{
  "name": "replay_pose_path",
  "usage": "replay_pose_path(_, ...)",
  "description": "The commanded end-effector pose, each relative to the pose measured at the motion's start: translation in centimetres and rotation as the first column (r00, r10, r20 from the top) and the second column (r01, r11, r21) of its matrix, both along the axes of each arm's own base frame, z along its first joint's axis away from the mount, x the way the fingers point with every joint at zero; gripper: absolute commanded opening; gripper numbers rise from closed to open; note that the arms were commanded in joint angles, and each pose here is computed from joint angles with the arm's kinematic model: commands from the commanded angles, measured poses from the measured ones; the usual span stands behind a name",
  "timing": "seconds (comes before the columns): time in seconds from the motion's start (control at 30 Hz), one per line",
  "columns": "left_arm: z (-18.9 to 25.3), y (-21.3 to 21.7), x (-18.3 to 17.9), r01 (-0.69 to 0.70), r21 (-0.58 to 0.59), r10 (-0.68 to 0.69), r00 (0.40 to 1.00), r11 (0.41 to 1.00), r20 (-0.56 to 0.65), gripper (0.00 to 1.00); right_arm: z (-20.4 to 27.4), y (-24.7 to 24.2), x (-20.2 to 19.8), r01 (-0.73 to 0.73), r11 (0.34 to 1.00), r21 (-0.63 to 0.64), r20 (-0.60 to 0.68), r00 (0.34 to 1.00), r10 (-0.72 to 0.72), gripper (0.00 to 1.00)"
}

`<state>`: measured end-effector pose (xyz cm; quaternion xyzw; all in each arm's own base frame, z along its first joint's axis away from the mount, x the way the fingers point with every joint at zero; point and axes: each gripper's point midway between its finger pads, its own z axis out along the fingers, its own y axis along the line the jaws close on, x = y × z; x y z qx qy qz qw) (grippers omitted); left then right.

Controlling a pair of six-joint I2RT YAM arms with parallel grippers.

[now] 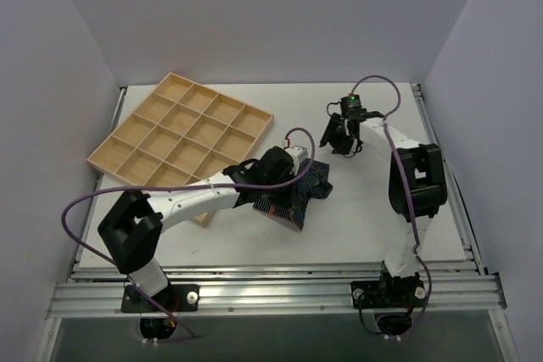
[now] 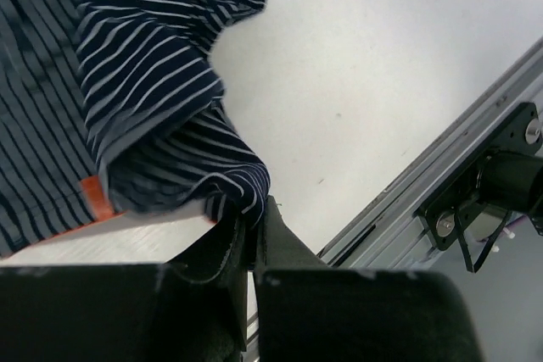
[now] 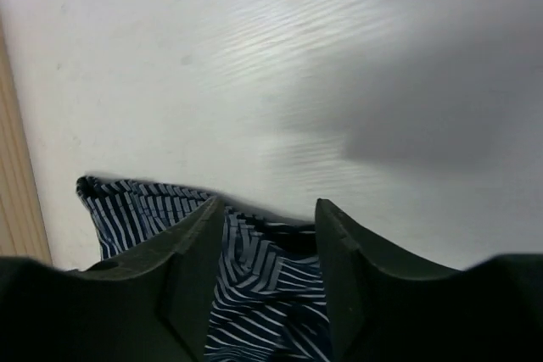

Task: Roll the underwear
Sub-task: Flatten the underwear

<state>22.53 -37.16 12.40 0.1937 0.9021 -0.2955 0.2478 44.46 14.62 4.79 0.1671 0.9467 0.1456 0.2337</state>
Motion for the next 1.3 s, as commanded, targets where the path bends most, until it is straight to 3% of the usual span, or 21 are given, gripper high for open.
replay_pose_path(0.0, 1.4, -5.8, -0.9, 0.109, -0.127, -0.108, 0.994, 0.986, 0.011, 0.09, 2.6, -5.8, -2.9, 0.121, 0.992, 0.022, -0.049, 0.992, -0.120, 0.45)
replay_pose_path(0.07, 1.3, -7.4, -1.5, 0.153, -0.139, -0.154, 0.988, 0.979, 0.002, 0.13, 2.8, -7.3, -4.8, 0.132, 0.991, 0.002, -0.060, 0.989, -0.132, 0.49)
replay_pose_path(0.17, 1.1, -8.8, -2.5, 0.210, -0.122, -0.211, 0.978, 0.970, 0.008, 0.29, 3.0, -8.1, -7.6, 0.122, 0.992, -0.031, -0.080, 0.989, -0.124, 0.52)
replay_pose_path(0.33, 2.7, -6.4, -2.4, 0.197, -0.105, -0.192, 0.980, 0.975, 0.055, 0.59, 4.3, -7.8, -10.9, 0.112, 0.994, -0.008, -0.073, 0.991, -0.112, 0.54)
replay_pose_path(0.37, 3.0, -5.8, -2.4, 0.194, -0.098, -0.188, 0.980, 0.976, 0.065, 0.61, 4.3, -7.7, -11.6, 0.107, 0.994, -0.004, -0.080, 0.991, -0.107, 0.54)
replay_pose_path(0.53, 4.8, -1.9, -1.7, 0.140, -0.088, -0.132, 0.987, 0.986, 0.094, 0.63, 7.6, -5.4, -14.3, 0.031, 0.997, 0.067, -0.018, 0.999, -0.029, 0.54)
replay_pose_path(0.73, 1.8, 5.0, 1.7, -0.081, -0.021, 0.081, 0.997, 0.997, -0.016, 0.63, 6.9, -1.2, -19.5, -0.044, 0.994, 0.105, -0.036, 0.998, 0.048, 0.53)
replay_pose_path(0.97, -3.9, 9.7, 2.6, -0.169, 0.184, 0.198, 0.968, 0.968, -0.152, 0.63, 2.7, -2.4, -23.4, 0.071, 0.995, 0.068, -0.127, 0.990, -0.062, 0.48)
replay_pose_path(1.27, -6.8, 10.9, 1.7, -0.173, 0.235, 0.227, 0.948, 0.956, -0.224, 0.63, -0.4, -4.8, -25.4, 0.185, 0.981, -0.061, -0.231, 0.953, -0.194, 0.47)
